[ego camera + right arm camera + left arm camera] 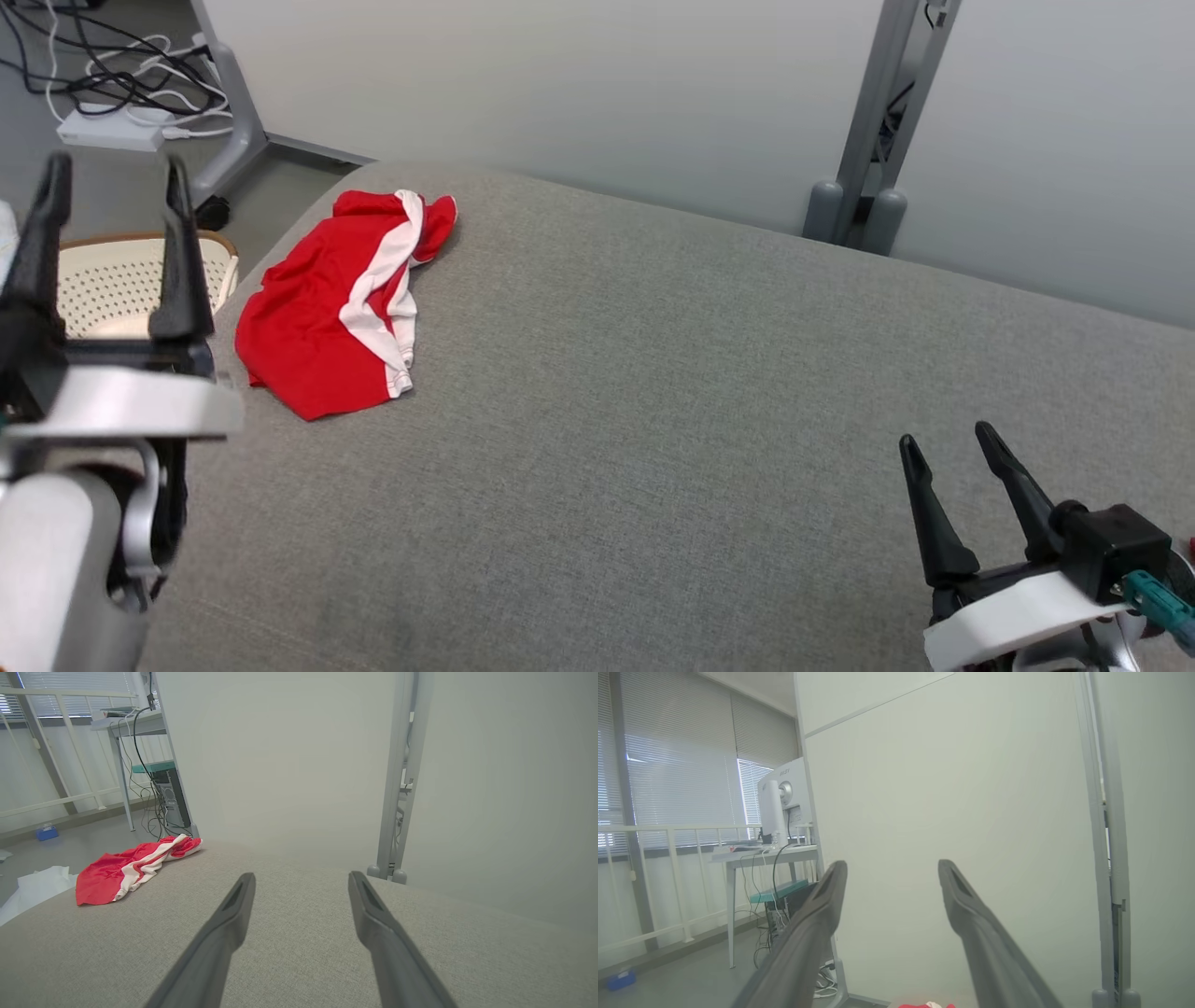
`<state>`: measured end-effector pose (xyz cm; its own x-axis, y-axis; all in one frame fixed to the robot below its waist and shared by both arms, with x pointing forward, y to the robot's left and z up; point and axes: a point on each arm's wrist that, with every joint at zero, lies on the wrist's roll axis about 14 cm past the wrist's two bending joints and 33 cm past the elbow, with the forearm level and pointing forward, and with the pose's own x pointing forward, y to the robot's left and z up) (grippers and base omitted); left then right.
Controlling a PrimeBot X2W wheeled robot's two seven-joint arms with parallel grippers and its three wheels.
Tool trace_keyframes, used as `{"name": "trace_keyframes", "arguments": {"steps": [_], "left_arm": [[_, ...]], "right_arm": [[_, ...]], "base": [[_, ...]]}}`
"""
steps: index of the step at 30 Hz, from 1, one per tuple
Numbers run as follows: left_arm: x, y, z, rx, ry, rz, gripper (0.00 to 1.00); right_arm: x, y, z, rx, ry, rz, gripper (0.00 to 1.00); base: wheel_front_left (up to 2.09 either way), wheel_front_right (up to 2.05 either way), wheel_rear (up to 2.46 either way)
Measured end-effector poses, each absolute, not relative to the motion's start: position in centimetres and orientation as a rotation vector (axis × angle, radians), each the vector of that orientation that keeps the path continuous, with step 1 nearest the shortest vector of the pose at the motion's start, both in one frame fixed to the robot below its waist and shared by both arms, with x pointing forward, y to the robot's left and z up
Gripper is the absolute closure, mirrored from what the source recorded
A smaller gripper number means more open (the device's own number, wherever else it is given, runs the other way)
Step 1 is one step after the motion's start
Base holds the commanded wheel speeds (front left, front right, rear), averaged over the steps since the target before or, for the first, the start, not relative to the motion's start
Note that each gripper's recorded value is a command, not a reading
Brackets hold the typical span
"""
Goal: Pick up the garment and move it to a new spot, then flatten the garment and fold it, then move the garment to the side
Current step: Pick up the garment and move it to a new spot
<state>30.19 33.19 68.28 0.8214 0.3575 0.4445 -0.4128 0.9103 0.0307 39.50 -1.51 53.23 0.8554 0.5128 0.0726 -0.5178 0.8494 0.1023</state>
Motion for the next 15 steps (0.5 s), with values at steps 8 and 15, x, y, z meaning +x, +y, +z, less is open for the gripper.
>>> {"name": "trace_keyframes", "arguments": {"steps": [8, 15], "left_arm": [[38.9, 34.2, 65.8, 0.095, -0.245, 0.334, 0.0], [44.3, 34.9, 52.0, -0.018, 0.216, 0.313, 0.0]], "right_arm": [[41.1, -2.5, 52.6, 0.114, -0.025, 0.514, 0.0], [43.3, -4.8, 50.7, 0.107, 0.013, 0.454, 0.0]], "base": [[0.0, 0.0, 0.0], [0.0, 0.0, 0.0]]}}
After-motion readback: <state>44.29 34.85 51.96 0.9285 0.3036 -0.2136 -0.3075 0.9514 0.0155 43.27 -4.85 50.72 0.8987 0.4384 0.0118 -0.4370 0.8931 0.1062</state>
